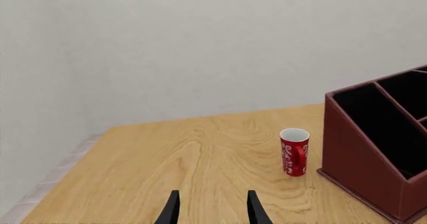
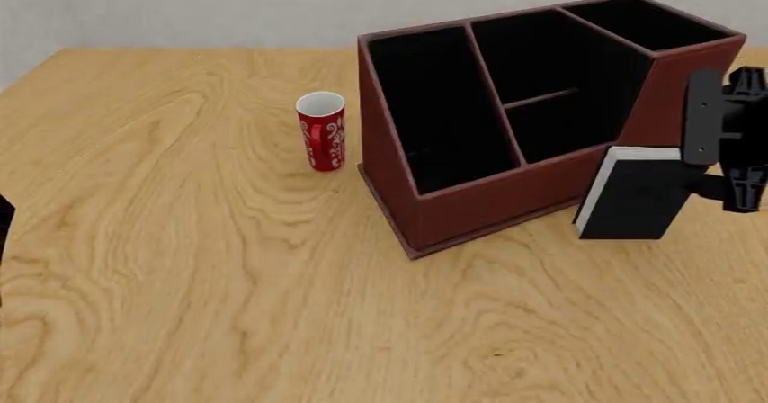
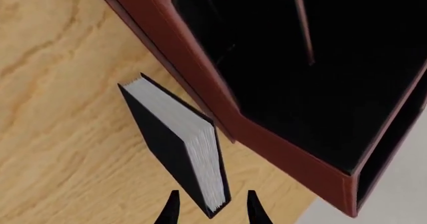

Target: Pick up the book and place it in the left compartment of the caddy.

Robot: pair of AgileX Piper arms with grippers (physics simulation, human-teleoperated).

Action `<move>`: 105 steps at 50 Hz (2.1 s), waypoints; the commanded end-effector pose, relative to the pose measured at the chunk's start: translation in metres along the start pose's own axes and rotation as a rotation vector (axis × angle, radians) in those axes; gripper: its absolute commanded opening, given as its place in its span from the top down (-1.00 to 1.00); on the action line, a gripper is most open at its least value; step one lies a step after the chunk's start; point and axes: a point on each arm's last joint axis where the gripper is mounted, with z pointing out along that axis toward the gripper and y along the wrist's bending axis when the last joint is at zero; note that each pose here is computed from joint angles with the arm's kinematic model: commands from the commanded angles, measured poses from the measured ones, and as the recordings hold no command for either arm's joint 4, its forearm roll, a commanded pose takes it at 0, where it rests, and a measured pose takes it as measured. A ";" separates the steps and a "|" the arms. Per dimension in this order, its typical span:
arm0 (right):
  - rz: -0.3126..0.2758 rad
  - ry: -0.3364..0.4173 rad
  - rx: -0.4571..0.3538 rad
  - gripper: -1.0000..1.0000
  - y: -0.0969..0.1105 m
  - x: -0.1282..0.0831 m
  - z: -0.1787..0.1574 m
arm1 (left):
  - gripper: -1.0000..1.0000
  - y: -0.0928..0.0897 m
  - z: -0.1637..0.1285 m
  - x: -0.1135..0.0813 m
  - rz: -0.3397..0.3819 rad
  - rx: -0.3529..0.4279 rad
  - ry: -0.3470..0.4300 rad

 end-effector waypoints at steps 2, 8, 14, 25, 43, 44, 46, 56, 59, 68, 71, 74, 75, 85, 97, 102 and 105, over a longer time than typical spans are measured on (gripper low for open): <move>-0.013 -0.002 -0.011 -1.00 -0.002 -0.001 0.011 | -1.00 0.000 0.001 0.002 -0.001 -0.010 0.004; -0.020 -0.005 -0.018 -1.00 -0.002 -0.003 0.017 | -1.00 0.000 0.001 0.002 -0.001 -0.014 0.004; -0.026 -0.011 -0.027 -1.00 0.000 -0.006 0.022 | -1.00 0.000 0.001 0.005 -0.001 -0.017 0.006; -0.032 -0.016 -0.044 -1.00 0.003 -0.008 0.031 | -1.00 0.000 0.001 0.005 0.000 -0.022 0.009; -0.049 -0.022 -0.063 1.00 0.014 -0.011 0.024 | -1.00 0.000 0.001 0.008 -0.004 -0.023 0.011; -0.050 -0.021 -0.064 1.00 0.015 -0.010 0.023 | -1.00 0.000 0.001 0.008 -0.004 -0.022 0.011; -0.054 -0.019 -0.065 1.00 0.018 -0.009 0.020 | -1.00 0.000 0.001 0.008 -0.004 -0.021 0.010; -0.065 -0.040 -0.082 1.00 0.038 -0.017 -0.001 | -1.00 0.000 0.000 0.006 -0.016 -0.011 0.003; -0.091 -0.031 -0.071 1.00 0.048 -0.011 -0.007 | -1.00 0.000 0.000 0.005 -0.021 -0.006 0.001; -0.094 -0.046 -0.071 1.00 0.061 -0.015 -0.039 | -1.00 0.000 -0.001 0.000 -0.031 0.007 -0.012; -0.095 -0.043 -0.064 1.00 0.065 -0.013 -0.049 | -1.00 0.000 -0.001 -0.002 -0.036 0.012 -0.018; -0.097 -0.042 -0.063 1.00 0.067 -0.012 -0.053 | -1.00 0.000 -0.002 -0.003 -0.038 0.013 -0.021; -0.096 -0.043 -0.066 1.00 0.068 -0.012 -0.057 | -1.00 0.000 -0.002 -0.004 -0.041 0.014 -0.022; -0.062 -0.036 -0.057 1.00 0.071 -0.009 -0.090 | -1.00 0.001 -0.003 -0.012 -0.054 0.019 -0.037; -0.001 -0.036 -0.072 1.00 0.078 -0.007 -0.143 | -1.00 0.000 -0.003 -0.012 -0.073 0.035 -0.045; 0.089 -0.069 -0.083 1.00 0.067 -0.015 -0.171 | -1.00 0.000 -0.004 -0.016 -0.080 0.037 -0.054; 0.138 -0.097 -0.112 1.00 0.068 -0.023 -0.169 | -1.00 0.000 -0.004 -0.018 -0.084 0.037 -0.058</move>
